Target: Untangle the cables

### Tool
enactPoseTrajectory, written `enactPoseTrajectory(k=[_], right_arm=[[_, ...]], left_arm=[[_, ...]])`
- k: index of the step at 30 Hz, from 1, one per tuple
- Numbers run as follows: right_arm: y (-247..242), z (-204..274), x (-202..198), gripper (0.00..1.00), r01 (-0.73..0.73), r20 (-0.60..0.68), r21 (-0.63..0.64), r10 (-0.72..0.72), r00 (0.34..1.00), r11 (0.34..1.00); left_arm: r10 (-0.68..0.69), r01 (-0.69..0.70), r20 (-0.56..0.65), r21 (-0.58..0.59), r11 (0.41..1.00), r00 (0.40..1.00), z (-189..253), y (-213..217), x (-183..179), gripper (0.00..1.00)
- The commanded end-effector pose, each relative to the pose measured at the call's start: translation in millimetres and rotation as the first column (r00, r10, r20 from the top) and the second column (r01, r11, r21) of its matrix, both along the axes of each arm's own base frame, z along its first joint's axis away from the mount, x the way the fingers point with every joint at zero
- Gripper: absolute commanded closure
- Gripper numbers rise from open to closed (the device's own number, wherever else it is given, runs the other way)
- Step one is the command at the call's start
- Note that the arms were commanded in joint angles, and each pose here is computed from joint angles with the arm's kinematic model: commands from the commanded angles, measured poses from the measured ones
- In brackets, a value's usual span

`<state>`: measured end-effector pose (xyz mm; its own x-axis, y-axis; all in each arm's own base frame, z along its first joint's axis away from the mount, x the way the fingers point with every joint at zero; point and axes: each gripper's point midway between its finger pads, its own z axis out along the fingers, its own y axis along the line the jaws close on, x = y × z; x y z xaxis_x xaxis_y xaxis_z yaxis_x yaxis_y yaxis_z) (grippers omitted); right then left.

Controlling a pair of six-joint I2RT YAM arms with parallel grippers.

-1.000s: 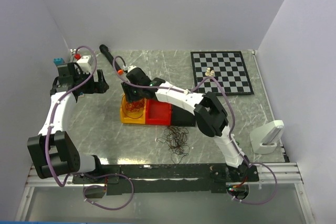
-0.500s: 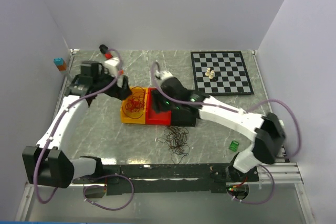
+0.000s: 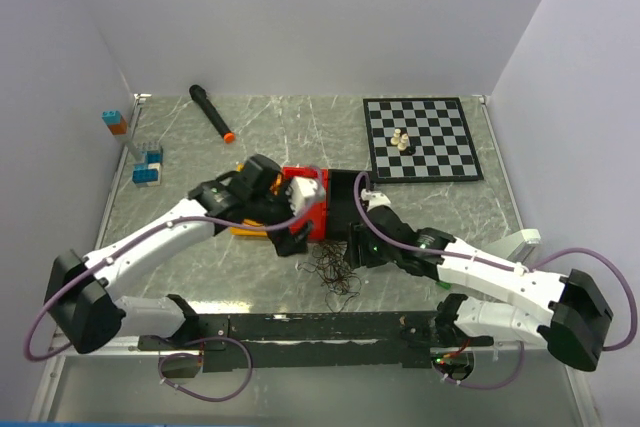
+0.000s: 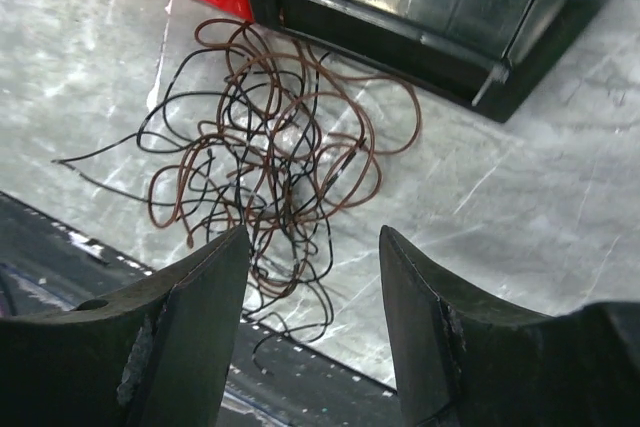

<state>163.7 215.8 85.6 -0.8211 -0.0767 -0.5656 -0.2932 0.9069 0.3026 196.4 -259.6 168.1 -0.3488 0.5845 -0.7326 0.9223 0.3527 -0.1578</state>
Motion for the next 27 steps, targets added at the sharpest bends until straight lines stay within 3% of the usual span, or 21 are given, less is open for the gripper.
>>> enactPoseTrajectory(k=[1, 10, 15, 20, 23, 27], right_arm=[[3.9, 2.4, -4.6, 0.39, 0.056, -0.026, 0.088, -0.054, 0.998, 0.995], [8.6, -9.4, -11.3, 0.39, 0.054, -0.063, 0.122, -0.046, 0.997, 0.991], [15.8, -9.6, -10.4, 0.39, 0.05, -0.07, 0.149, -0.04, 0.997, 0.988], [19.9, -13.2, -9.4, 0.4, 0.048, -0.075, 0.159, -0.036, 0.997, 0.986], [21.5, -17.6, -10.6, 0.41, 0.042, -0.086, 0.156, -0.029, 0.996, 0.987], [21.2, -27.2, -11.9, 0.41, 0.043, -0.102, 0.142, -0.028, 0.994, 0.989]], left_arm=[[-0.134, 0.135, -0.01, 0.061, 0.989, 0.991, -23.0, -18.4, -22.9, 0.03], [-0.187, 0.188, -0.022, 0.183, 0.965, 0.982, -77.5, -15.6, -30.5, 0.01], [-0.182, 0.181, -0.015, 0.205, 0.962, 0.983, -91.8, -20.6, -26.6, 0.11], [-0.164, 0.156, 0.024, 0.198, 0.968, 0.986, -95.2, -28.5, -14.6, 0.32], [-0.161, 0.153, 0.029, 0.196, 0.969, 0.986, -95.1, -29.2, -13.3, 0.52], [-0.156, 0.148, 0.025, 0.196, 0.969, 0.987, -85.8, -25.1, -16.7, 0.88]])
